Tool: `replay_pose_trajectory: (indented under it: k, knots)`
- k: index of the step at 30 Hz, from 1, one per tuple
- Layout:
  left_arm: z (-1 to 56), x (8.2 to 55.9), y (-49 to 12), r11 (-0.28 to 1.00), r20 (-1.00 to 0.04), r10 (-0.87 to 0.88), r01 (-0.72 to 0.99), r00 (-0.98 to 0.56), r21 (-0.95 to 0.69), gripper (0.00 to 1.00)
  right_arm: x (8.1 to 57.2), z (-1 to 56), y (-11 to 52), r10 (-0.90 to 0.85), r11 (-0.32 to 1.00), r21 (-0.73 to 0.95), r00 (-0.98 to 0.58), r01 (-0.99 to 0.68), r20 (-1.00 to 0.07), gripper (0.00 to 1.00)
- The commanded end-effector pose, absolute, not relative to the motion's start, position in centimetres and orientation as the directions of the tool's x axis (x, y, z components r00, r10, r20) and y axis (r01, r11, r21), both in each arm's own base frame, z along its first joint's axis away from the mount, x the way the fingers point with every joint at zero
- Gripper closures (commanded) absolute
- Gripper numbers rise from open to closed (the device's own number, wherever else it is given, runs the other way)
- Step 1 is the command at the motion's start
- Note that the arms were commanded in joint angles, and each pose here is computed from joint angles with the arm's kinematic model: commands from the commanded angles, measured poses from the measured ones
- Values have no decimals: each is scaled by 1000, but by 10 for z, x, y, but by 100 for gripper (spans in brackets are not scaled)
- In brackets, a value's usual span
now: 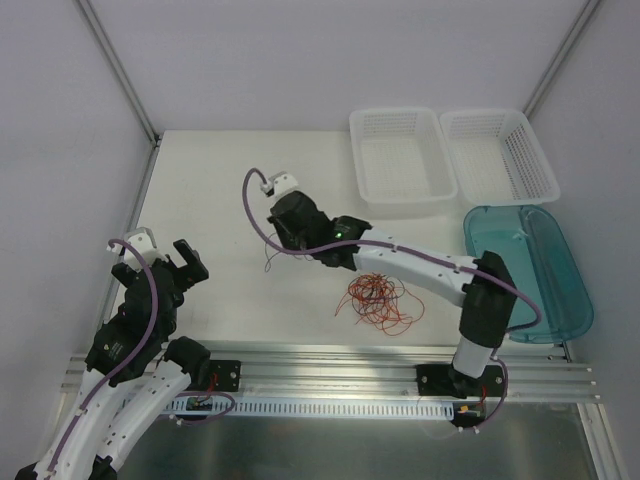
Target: Untangle the cables
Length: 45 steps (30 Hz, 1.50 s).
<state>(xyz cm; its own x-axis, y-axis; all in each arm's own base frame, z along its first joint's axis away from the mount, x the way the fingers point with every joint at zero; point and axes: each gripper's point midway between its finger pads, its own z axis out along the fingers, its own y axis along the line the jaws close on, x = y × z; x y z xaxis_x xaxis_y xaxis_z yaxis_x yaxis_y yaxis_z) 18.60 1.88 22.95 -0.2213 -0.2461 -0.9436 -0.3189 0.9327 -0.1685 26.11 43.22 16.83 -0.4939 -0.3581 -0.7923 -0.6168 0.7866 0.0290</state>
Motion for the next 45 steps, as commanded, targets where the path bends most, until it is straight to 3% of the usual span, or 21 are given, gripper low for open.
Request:
replay_pose_trajectory:
  k: [1,11,22,29,34,37,45]
  knots:
    - [230,186,23,929,-948,-236,-335,-213,-156,1,280,243,383,-322,819,-51,-385,-571,-865,99]
    - [229,188,21,934,-947,-227,-327,-226,-146,1,310,363,201,-180,960,-107,-278,-257,-943,99]
    - [227,191,17,941,-946,-213,-313,-245,-131,1,266,423,7,-10,974,-52,-187,221,-982,99]
    - [224,192,15,944,-944,-210,-304,-256,-127,1,251,382,-58,120,885,13,-202,465,-972,99]
    - [225,192,14,946,-943,-210,-296,-257,-130,1,260,301,-98,255,788,41,-266,614,-930,99]
    - [223,192,13,948,-943,-208,-290,-261,-129,1,254,269,-126,380,678,128,-196,724,-904,99]
    - [222,194,10,952,-941,-205,-280,-270,-127,1,246,258,-146,480,576,257,-67,776,-875,99]
